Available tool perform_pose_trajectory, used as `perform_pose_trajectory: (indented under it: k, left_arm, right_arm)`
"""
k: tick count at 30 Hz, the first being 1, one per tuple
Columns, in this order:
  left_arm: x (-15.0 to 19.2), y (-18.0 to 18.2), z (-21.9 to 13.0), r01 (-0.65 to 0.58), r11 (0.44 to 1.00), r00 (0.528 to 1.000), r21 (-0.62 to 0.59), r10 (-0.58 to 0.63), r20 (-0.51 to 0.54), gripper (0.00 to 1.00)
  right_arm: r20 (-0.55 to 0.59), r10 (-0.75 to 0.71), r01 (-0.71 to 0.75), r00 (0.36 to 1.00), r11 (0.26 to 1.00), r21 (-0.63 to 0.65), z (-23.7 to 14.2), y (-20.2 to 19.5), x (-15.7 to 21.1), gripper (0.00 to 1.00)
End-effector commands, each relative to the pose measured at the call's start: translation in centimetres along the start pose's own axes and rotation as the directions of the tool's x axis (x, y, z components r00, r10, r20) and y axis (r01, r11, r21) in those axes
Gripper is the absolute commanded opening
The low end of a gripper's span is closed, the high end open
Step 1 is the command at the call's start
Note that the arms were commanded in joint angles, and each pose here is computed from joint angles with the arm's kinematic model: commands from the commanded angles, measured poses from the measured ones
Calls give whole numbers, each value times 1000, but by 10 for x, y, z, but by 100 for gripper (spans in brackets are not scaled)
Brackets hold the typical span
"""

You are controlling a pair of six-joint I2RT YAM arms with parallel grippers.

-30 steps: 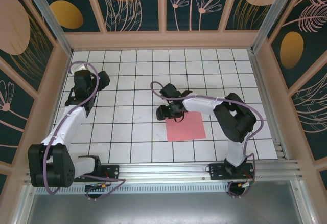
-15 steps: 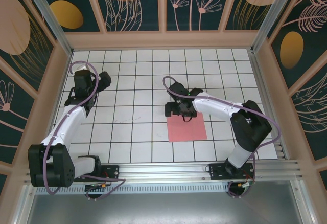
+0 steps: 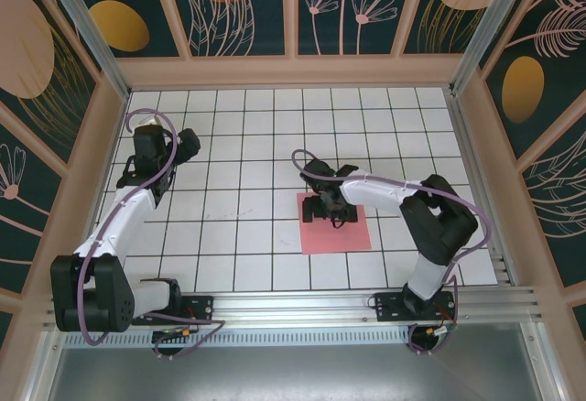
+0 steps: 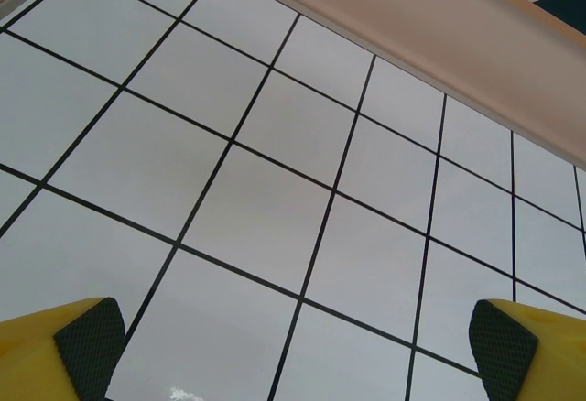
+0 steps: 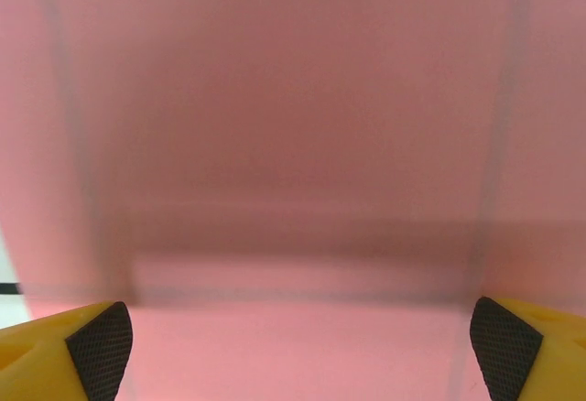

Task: Fold a paper plane with a square sheet of paper (pick it up from the middle)
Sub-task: Fold the square sheet of paper in half at the center of the table.

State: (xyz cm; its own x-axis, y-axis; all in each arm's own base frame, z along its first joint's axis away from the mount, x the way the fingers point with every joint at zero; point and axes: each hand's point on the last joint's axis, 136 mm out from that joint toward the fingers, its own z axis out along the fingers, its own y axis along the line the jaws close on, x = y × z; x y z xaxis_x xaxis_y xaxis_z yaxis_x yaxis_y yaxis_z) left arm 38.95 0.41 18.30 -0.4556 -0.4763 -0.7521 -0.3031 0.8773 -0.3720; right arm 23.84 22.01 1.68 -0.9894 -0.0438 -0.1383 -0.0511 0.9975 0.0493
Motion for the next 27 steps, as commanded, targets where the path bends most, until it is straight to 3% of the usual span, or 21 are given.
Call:
perform_pose_trajectory:
  k: [1, 11, 19, 24, 27]
  left_arm:
    - [-10, 0, -1, 13, 1000, 1000, -8, -13, 10, 98]
    - [-9, 3, -1, 8, 1000, 1000, -26, -8, 9, 99]
    - [-8, 3, 0, 9, 1000, 1000, -28, -9, 5, 98]
    - [-5, 0, 1, 12, 1000, 1000, -10, -12, -8, 99]
    - [2, -14, 4, 2, 997, 999, 74, 1, -46, 99]
  right_arm:
    - [-57, 22, -19, 998, 999, 45, 16, -12, 15, 96]
    - [-111, 25, -15, 993, 996, 84, 41, -24, 32, 89]
    - [-73, 35, -32, 997, 998, 51, 31, -19, 20, 80]
    - [22, 45, -44, 999, 997, -64, 10, 3, -4, 62]
    - [75, 54, -40, 996, 982, -187, -6, 27, -21, 47]
